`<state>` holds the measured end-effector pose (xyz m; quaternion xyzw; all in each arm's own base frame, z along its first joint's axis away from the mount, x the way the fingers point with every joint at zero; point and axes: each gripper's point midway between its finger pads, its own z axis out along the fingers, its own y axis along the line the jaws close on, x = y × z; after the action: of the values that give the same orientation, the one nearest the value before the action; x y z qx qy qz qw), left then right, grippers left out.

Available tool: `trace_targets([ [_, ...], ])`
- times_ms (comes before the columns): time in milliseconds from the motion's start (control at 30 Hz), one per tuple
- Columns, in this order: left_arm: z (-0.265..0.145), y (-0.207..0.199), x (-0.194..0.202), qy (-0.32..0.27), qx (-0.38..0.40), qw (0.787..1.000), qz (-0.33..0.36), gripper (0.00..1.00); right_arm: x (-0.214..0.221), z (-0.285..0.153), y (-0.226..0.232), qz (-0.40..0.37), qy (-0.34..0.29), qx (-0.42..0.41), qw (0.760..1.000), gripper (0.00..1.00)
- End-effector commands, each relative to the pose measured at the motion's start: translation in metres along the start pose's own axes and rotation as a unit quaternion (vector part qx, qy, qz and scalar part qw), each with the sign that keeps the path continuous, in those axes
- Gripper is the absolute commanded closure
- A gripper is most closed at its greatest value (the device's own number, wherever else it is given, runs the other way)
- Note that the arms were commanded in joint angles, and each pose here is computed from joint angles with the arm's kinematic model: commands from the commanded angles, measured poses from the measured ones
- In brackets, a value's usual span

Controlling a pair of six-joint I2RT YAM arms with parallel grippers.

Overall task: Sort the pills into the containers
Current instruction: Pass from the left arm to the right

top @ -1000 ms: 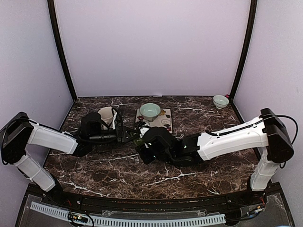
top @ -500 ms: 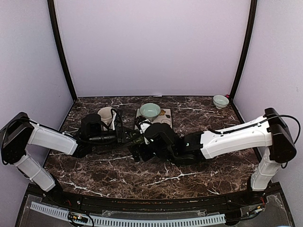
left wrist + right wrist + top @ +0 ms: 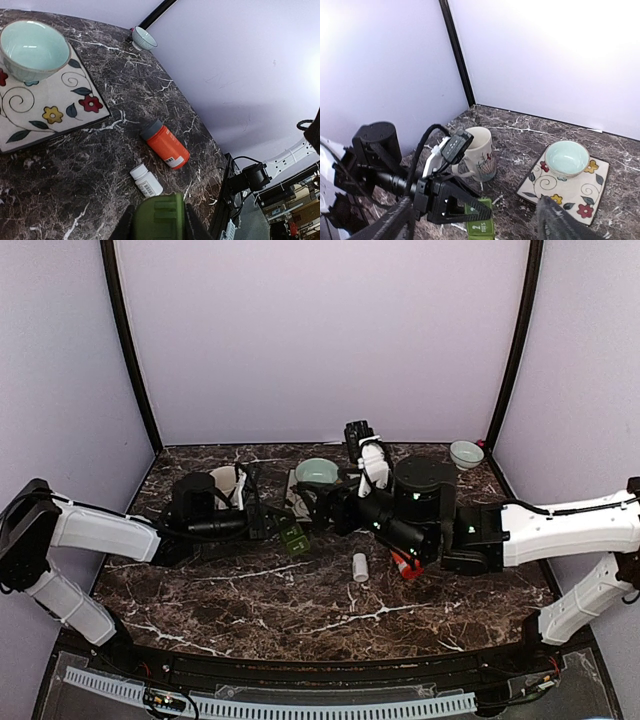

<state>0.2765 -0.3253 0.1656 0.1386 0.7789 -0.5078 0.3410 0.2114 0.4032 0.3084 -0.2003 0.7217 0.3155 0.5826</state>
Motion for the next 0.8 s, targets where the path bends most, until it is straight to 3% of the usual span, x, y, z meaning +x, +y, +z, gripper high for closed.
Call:
trace_targets([
  [0,-0.007,-0.021,-0.022,-0.014,0.021,0.999,0.044,1.00,-0.026,0.008,-0.003,0.014,-0.037,-0.023,0.999,0.23],
  [267,-0.011,-0.048,-0.032,0.003,0.095,0.993,0.072,1.00,0.016,0.005,-0.008,0.077,0.040,-0.035,0.996,0.34],
  [567,-0.018,-0.095,-0.027,0.068,0.236,0.965,0.094,1.00,0.054,-0.014,-0.031,0.114,0.070,-0.044,0.990,0.29],
  [767,-0.017,-0.102,-0.024,0.098,0.273,0.953,0.089,1.00,0.060,-0.022,-0.034,0.133,0.072,-0.067,0.986,0.28],
])
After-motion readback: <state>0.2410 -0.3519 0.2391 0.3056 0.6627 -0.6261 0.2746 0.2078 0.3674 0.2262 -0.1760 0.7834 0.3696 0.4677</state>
